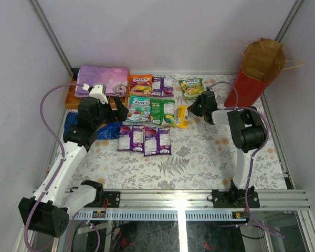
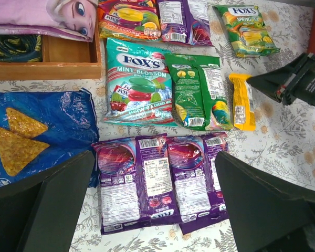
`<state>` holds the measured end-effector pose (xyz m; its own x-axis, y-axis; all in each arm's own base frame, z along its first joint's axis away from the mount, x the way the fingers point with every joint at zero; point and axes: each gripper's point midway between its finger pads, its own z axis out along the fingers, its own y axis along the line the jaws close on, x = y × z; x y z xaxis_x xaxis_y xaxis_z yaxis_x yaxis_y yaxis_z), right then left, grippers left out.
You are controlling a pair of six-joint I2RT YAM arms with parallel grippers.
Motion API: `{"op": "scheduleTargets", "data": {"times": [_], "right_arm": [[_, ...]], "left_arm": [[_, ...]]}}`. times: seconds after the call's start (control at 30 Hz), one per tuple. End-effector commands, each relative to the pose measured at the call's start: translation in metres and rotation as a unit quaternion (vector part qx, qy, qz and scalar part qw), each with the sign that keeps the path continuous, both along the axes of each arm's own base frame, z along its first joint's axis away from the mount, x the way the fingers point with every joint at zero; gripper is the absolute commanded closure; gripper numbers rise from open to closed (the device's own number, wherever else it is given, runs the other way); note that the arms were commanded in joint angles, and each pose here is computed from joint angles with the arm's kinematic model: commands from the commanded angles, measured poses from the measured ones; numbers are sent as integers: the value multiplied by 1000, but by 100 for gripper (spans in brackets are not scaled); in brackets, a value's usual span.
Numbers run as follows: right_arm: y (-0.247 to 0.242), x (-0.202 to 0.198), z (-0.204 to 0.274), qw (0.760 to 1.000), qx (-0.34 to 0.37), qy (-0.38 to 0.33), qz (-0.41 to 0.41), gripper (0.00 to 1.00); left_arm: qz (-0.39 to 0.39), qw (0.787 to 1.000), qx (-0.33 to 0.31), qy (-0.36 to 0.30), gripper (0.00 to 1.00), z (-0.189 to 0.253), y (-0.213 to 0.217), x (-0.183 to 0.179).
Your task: Take the snacks out of the paper bag
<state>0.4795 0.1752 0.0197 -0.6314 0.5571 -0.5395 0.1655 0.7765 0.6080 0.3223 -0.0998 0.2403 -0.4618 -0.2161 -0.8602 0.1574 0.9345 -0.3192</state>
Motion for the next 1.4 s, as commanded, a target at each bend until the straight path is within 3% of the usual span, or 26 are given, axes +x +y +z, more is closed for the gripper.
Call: {"op": "scheduleTargets", "data": {"times": [0.0, 0.13, 0.17, 0.27, 0.37, 0.5, 0.73, 1.0, 1.13, 1.37], "right_arm": [[3, 36, 22, 999, 5, -40, -12, 100], [11, 47, 29, 999, 12, -48, 7, 100], [14, 47, 34, 998, 18, -54, 17, 95], [20, 48, 56, 996, 18, -71, 43, 60], [21, 53, 98, 993, -5, -99, 65, 33], [6, 63, 145, 987, -63, -130, 64, 18], [-24, 107, 129, 982, -145, -93, 72, 24], [-49, 132, 79, 958, -264, -49, 103, 6], [-52, 133, 55, 956, -268, -28, 117, 5], [-45, 123, 31, 969, -222, -15, 107, 11]], "left_arm": [[-2, 1000, 8, -20, 0, 11, 3, 4], [-2, 1000, 11, -20, 0, 11, 3, 4], [-1, 1000, 12, -19, 0, 11, 4, 4], [0, 1000, 14, -19, 0, 11, 4, 5], [0, 1000, 14, -18, 0, 10, 4, 6], [-6, 1000, 9, -15, 0, 9, 1, 6], [-9, 1000, 9, -16, 0, 10, 0, 4], [-13, 1000, 8, -17, 0, 11, 0, 3], [-16, 1000, 7, -18, 0, 12, -1, 3], [-17, 1000, 8, -14, 0, 9, -2, 3]]}}
